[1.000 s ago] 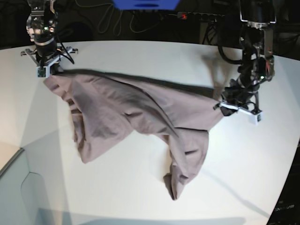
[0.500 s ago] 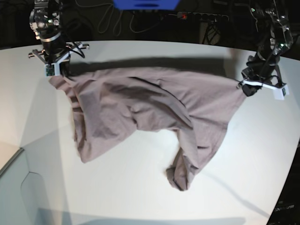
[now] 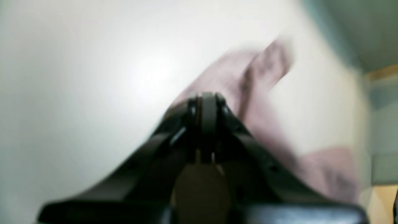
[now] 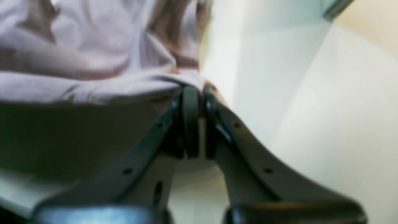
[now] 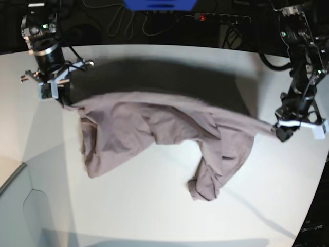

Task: Layout the t-shirt on the table in an organized manner, then fold the t-shirt properly
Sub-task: 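Lift the shirt with both grippers and swing it down flat onto the table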

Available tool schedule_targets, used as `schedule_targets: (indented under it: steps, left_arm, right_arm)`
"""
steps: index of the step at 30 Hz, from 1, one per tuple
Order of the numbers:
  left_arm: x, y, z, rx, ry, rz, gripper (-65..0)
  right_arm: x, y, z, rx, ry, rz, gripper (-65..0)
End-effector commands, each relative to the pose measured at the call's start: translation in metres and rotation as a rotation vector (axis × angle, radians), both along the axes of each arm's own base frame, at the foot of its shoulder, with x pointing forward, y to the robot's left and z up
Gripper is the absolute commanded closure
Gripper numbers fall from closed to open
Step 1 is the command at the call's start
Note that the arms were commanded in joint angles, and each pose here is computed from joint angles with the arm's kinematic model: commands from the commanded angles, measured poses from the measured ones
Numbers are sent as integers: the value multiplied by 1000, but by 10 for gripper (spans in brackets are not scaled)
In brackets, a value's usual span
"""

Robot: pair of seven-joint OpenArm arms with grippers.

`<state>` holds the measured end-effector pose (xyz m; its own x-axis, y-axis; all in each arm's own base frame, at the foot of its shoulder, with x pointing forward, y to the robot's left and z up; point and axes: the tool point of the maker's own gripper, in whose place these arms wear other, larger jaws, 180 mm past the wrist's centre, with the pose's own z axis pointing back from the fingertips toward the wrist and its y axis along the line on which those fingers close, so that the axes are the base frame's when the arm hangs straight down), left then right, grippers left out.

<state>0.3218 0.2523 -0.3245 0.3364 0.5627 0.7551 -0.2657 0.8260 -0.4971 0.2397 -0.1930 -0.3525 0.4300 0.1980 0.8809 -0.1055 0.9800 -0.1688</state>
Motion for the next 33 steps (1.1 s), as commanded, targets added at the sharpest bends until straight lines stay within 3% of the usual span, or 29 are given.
schedule_targets:
  steps: [1, 6, 11, 16, 21, 27, 30, 33]
  left_arm:
    - [21, 0, 19, 33, -57, -10, -1]
    - [107, -23, 77, 123, -179, -99, -1]
    - [187, -41, 149, 150, -286, -141, -1]
    - [242, -47, 228, 162, -373, -149, -1]
    - [269, -61, 319, 167, -500, -162, -1]
    - [269, -86, 411, 202, -666, -186, -1]
    - [266, -85, 426, 202, -694, -182, -1]
    - [266, -80, 424, 205, -690, -175, -1]
  right_arm:
    - [22, 1, 26, -3, -95, 18, 0]
    - [105, -9, 82, -28, -182, -22, 0]
    - [183, -15, 170, -81, -308, 17, 0]
    - [235, -32, 264, -114, -459, 5, 0]
    - [263, -34, 354, -165, -601, 23, 0]
    - [259, -39, 458, -210, -774, 8, 0]
    - [254, -41, 480, -213, -816, 0, 0]
    - [251, -48, 475, -240, -805, -10, 0]
